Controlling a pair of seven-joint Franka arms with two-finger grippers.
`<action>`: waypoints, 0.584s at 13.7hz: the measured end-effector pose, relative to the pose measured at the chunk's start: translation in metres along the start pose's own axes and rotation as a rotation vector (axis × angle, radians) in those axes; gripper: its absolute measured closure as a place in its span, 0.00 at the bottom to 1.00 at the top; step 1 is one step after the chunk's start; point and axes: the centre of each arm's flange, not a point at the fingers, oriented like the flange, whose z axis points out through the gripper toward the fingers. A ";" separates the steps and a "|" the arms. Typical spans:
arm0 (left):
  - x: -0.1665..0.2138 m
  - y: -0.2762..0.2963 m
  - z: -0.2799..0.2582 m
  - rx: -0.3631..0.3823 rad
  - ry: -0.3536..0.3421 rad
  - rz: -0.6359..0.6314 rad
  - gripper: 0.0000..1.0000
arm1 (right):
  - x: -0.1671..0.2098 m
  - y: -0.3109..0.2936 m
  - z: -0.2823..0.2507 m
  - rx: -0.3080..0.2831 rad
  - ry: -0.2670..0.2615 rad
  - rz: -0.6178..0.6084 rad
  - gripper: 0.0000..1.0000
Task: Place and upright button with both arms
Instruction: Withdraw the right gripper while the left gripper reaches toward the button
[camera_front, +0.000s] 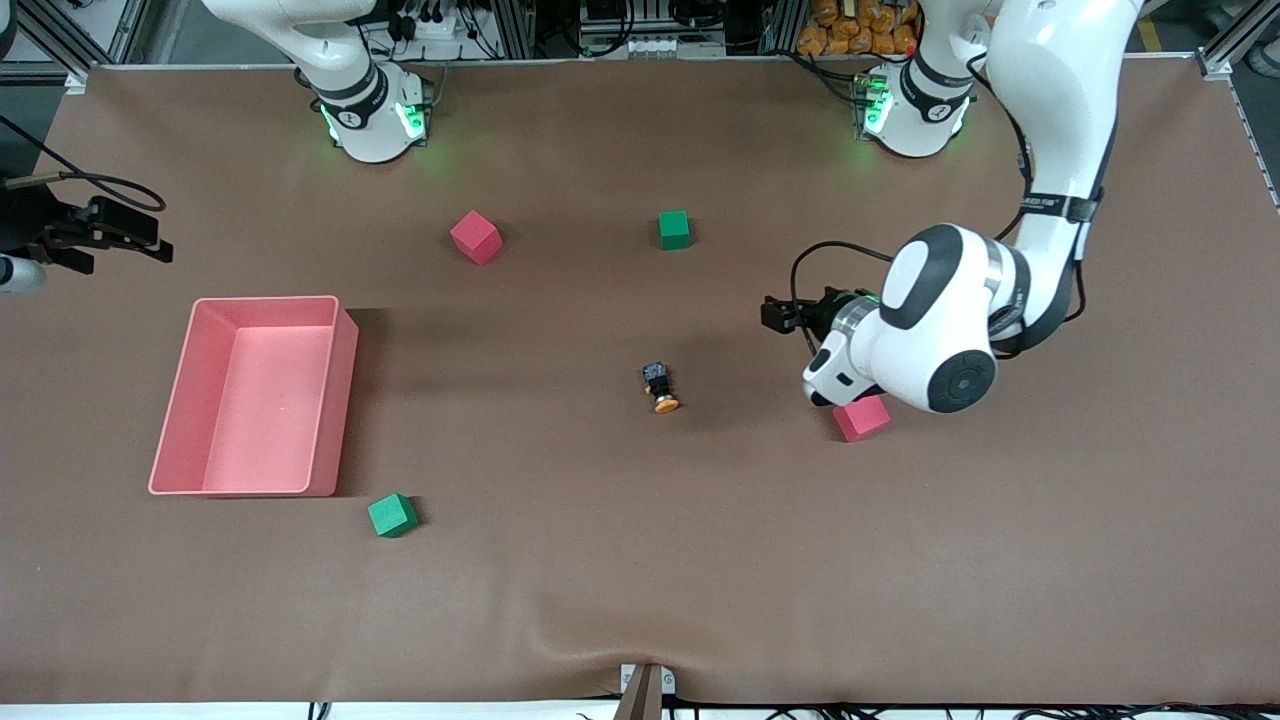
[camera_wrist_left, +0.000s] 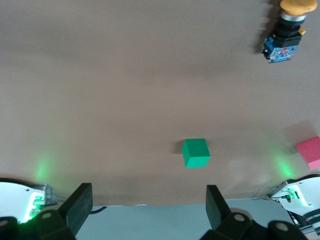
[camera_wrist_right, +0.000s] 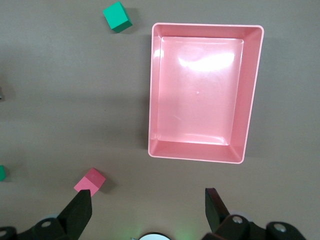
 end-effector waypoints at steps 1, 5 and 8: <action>0.000 0.006 0.006 -0.017 -0.017 0.003 0.00 | -0.002 -0.002 0.000 0.002 -0.018 0.033 0.00; 0.018 0.018 0.028 -0.062 -0.011 -0.006 0.00 | -0.010 -0.014 -0.015 -0.029 -0.036 0.084 0.00; 0.035 0.022 0.047 -0.120 -0.045 -0.031 0.00 | -0.010 -0.022 -0.027 -0.068 -0.012 0.068 0.00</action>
